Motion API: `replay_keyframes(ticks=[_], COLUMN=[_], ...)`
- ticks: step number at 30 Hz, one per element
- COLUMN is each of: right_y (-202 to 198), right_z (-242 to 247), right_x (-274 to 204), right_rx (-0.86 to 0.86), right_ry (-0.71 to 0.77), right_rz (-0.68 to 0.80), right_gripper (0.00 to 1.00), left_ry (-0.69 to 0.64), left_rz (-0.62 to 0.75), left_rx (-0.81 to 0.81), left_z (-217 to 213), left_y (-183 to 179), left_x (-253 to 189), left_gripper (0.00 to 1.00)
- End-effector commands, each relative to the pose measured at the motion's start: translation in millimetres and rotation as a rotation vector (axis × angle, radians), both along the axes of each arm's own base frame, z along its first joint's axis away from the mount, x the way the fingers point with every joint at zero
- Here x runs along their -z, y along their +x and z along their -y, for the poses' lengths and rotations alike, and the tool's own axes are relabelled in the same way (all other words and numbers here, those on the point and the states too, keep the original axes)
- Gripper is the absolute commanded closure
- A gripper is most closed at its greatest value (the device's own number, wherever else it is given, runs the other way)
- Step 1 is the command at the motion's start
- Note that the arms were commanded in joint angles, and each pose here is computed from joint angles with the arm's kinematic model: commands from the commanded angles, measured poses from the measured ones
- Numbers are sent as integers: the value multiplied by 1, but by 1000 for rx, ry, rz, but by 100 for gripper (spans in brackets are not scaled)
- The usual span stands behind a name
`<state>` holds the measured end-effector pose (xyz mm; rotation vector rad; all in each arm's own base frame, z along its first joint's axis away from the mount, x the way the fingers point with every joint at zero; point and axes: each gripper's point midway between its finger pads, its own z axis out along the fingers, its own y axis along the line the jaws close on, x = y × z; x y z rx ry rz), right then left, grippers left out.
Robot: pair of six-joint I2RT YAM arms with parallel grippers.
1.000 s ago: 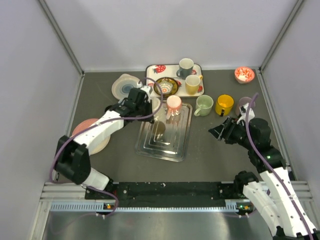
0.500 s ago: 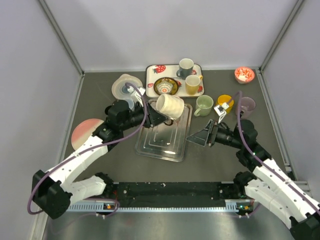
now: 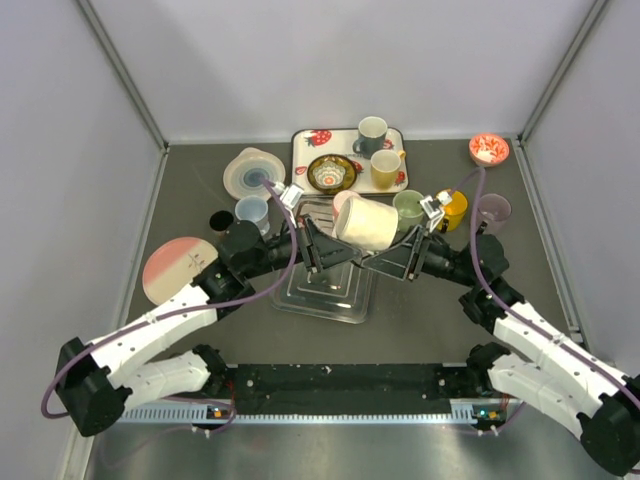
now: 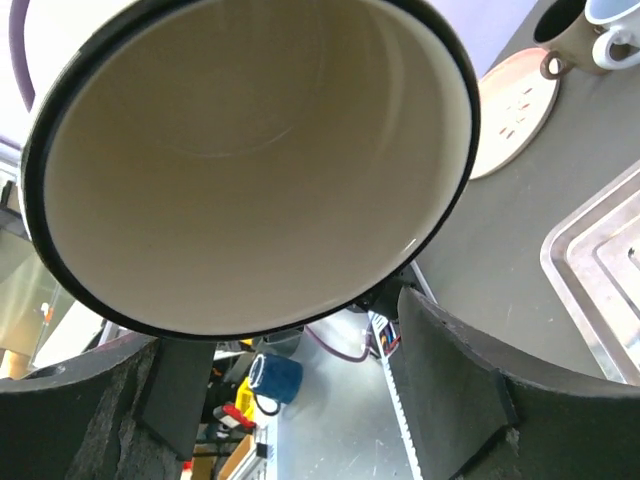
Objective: Turn the mug right side up
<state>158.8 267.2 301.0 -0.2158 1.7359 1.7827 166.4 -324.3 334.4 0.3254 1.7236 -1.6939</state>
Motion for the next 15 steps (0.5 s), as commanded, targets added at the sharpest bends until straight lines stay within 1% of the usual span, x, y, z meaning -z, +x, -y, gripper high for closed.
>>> replay_keyframes(ticks=[1,5,11,15], right_y=[-4,-5,-3,2], right_z=[-3,-4,-6,-6], right_x=[-35,-38,-43,-50], right_rx=[-14,-22,-16,8], right_ry=[78,86,107,140], right_rz=[91,104,103,107], right_gripper=[30,34,43,55], left_ry=[-155,-151,-138,-136], left_rz=[120,113,96,92], left_rx=[11,16,22,37], left_z=[1,5,10,13], left_y=[-6,-6,-6,-10], left_x=[-46,-43,-36,-33], left_gripper=[100,100,100,100])
